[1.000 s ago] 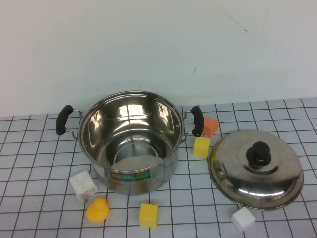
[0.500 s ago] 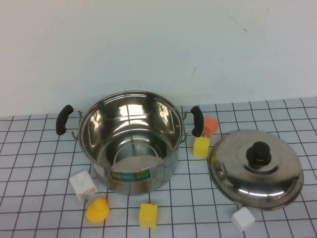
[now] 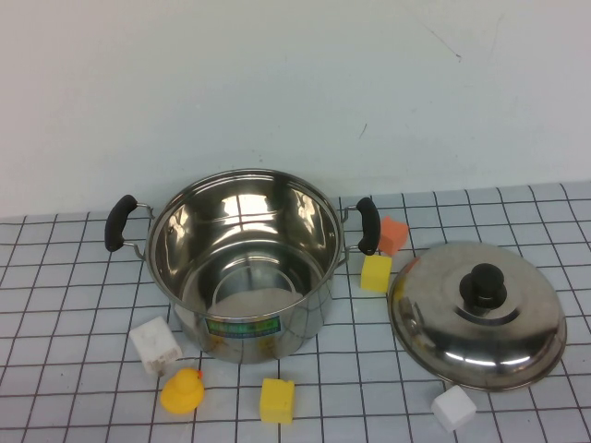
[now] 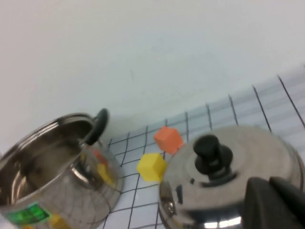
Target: Cover the pot
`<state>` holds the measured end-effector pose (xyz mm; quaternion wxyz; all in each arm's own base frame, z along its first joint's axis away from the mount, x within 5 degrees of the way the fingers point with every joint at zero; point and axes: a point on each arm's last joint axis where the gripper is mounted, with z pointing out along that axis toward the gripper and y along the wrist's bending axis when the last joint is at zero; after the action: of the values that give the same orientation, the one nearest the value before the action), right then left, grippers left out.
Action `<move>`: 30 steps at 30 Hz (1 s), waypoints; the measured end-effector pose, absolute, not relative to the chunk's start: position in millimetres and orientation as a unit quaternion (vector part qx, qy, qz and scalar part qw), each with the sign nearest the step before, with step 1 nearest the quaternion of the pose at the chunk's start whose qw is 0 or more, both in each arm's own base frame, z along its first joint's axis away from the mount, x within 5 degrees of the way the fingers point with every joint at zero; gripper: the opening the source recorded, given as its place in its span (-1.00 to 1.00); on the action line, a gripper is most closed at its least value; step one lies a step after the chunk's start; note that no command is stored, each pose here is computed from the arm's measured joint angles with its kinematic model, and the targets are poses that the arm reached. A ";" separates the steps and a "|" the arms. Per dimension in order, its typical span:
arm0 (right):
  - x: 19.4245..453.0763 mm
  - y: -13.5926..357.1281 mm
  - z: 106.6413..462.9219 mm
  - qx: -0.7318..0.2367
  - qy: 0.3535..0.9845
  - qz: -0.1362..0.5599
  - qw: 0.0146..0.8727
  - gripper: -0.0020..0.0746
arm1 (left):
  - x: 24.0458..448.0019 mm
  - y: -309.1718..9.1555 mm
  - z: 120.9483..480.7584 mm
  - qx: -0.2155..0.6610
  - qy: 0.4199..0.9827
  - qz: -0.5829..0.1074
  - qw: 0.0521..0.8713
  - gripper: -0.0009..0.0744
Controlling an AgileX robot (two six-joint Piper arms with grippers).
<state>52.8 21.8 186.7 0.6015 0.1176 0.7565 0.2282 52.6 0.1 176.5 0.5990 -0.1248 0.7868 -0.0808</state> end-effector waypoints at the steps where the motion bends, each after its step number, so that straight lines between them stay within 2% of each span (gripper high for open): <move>1: 51.5 23.5 193.7 0.087 0.757 0.216 0.610 -0.95 | 52.6 0.1 176.5 -0.125 0.787 -0.081 0.599 -0.98; 7: 57.2 29.2 247.0 -0.053 0.770 0.146 0.619 -0.95 | 52.6 0.1 176.5 -0.125 0.787 -0.081 0.599 -0.98; 14: 93.7 21.9 287.5 -0.081 0.799 0.095 0.588 -0.95 | 52.6 0.1 176.5 -0.125 0.787 -0.081 0.599 -0.98; 18: 118.0 17.4 291.6 -0.052 0.810 0.067 0.580 -0.89 | 52.6 0.1 176.5 -0.125 0.787 -0.081 0.599 -0.98; 21: 140.3 24.0 291.0 -0.046 0.780 0.069 0.620 -0.66 | 52.6 0.1 176.5 -0.125 0.787 -0.081 0.599 -0.98; 23: 157.5 34.3 287.8 -0.052 0.750 0.098 0.652 -0.42 | 52.6 0.1 176.5 -0.125 0.787 -0.081 0.599 -0.98; 25: 178.9 45.8 282.0 -0.069 0.721 0.120 0.679 -0.10 | 52.6 0.1 176.5 -0.125 0.787 -0.081 0.599 -0.98; 27: 200.5 54.8 269.8 -0.078 0.703 0.135 0.693 0.21 | 52.6 0.1 176.5 -0.125 0.787 -0.081 0.599 -0.98; 30: 228.8 65.2 239.9 -0.094 0.700 0.144 0.693 0.44 | 52.6 0.1 176.5 -0.125 0.787 -0.081 0.599 -0.98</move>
<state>228.8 65.2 239.9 0.6931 -0.0937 0.7001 0.1440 52.6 0.1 176.5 0.5990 -0.1248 0.7868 -0.0808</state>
